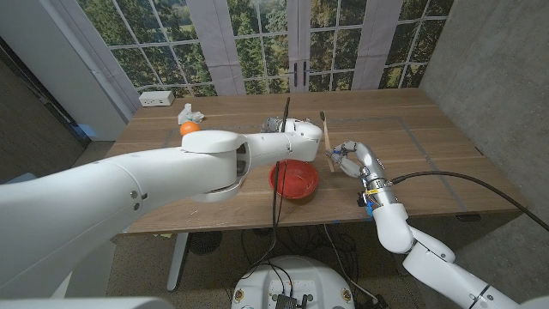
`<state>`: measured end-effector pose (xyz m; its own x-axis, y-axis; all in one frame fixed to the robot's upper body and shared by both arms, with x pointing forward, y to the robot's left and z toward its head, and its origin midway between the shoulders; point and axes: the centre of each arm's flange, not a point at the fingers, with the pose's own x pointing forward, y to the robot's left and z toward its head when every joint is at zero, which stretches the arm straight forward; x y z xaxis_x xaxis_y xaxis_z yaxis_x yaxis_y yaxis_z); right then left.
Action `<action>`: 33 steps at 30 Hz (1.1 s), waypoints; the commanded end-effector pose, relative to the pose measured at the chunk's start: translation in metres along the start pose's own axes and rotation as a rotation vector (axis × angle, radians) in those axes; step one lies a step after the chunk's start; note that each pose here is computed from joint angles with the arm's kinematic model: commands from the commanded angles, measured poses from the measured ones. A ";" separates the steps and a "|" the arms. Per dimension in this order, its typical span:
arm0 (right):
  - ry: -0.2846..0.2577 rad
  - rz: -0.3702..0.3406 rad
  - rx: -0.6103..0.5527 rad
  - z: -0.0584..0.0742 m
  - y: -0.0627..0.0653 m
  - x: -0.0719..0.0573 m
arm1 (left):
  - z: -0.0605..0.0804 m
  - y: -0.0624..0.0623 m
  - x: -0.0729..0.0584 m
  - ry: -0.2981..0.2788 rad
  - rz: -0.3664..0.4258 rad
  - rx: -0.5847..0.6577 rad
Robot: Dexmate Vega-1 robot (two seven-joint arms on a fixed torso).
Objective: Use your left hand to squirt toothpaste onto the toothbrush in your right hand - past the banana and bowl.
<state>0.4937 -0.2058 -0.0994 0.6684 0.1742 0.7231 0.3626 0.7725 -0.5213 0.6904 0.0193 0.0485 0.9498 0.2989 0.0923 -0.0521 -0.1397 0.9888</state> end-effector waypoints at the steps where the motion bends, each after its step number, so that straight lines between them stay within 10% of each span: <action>1: 0.000 0.011 -0.015 0.005 0.002 0.006 | -0.012 -0.005 0.013 -0.064 -0.105 -0.092; 12: -0.007 0.024 -0.030 0.011 0.005 0.011 | -0.046 -0.006 0.022 -0.183 -0.098 -0.433; 33: 0.002 0.033 -0.041 0.015 0.011 0.017 | -0.083 -0.002 0.027 -0.137 0.045 -0.566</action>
<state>0.4983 -0.1904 -0.0883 0.6792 0.1964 0.7072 0.3670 0.7436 -0.5589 0.6971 0.0859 0.0449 0.9875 0.1403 0.0722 -0.1174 0.3480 0.9301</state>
